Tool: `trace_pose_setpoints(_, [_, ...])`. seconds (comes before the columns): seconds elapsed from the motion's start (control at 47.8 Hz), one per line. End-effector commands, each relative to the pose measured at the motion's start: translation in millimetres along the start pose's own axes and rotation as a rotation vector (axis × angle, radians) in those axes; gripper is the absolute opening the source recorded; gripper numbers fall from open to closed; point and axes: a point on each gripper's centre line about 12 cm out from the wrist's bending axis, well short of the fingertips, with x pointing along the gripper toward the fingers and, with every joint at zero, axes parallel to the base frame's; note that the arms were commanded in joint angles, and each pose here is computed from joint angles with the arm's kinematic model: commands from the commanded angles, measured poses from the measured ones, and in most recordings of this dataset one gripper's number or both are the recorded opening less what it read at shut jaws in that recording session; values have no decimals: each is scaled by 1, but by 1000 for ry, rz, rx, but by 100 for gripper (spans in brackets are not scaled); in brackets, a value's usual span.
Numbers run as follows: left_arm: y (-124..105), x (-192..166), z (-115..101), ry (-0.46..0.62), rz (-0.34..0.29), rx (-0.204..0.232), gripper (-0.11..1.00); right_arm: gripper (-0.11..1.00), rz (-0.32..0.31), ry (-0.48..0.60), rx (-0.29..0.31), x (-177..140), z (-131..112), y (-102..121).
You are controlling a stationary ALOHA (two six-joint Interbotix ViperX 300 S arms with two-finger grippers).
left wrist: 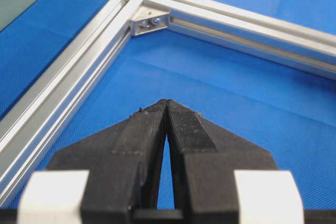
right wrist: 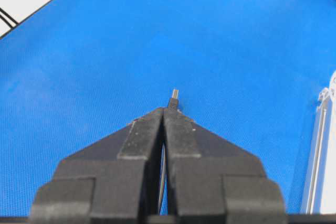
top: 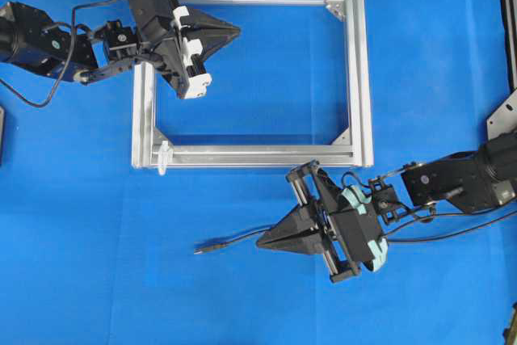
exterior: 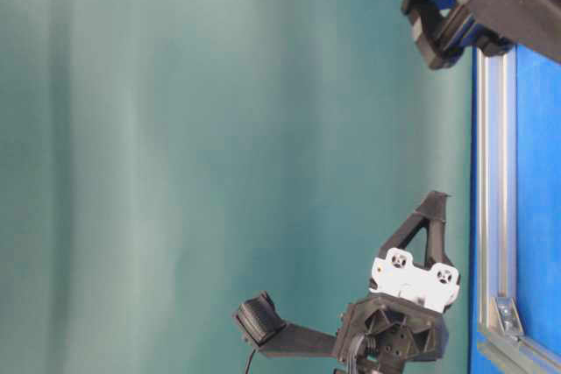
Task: Insert the wire through the string loop located on the left side.
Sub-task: 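Rotate the right gripper holding the black USB cable to point left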
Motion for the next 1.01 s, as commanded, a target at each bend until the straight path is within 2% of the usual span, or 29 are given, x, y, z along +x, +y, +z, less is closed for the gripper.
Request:
trace_pose_setpoints(0.0, [-5,-1,17,-42,-22,13,0,1,7,-63,0,-3,22,3])
trace_pose_setpoints(0.398, [-5,-2,16,-36,-25,7,0,-1,4,-45,8,-2,20,3])
trace_pose_setpoints(0.67, [-5,-2,16,-35,-25,4,0,1,-4,-20,77,-2,17,-1])
trace_pose_setpoints(0.733, [-5,-2,16,-35,-25,4,0,9,-13,-17,99,-1,17,-2])
trace_pose_setpoints(0.796, [-5,-2,15,-32,-24,4,0,23,-31,-12,117,0,17,-5])
trace_pose_setpoints(0.984, [-7,-2,14,-28,-29,4,0,81,-49,16,135,7,14,-8])
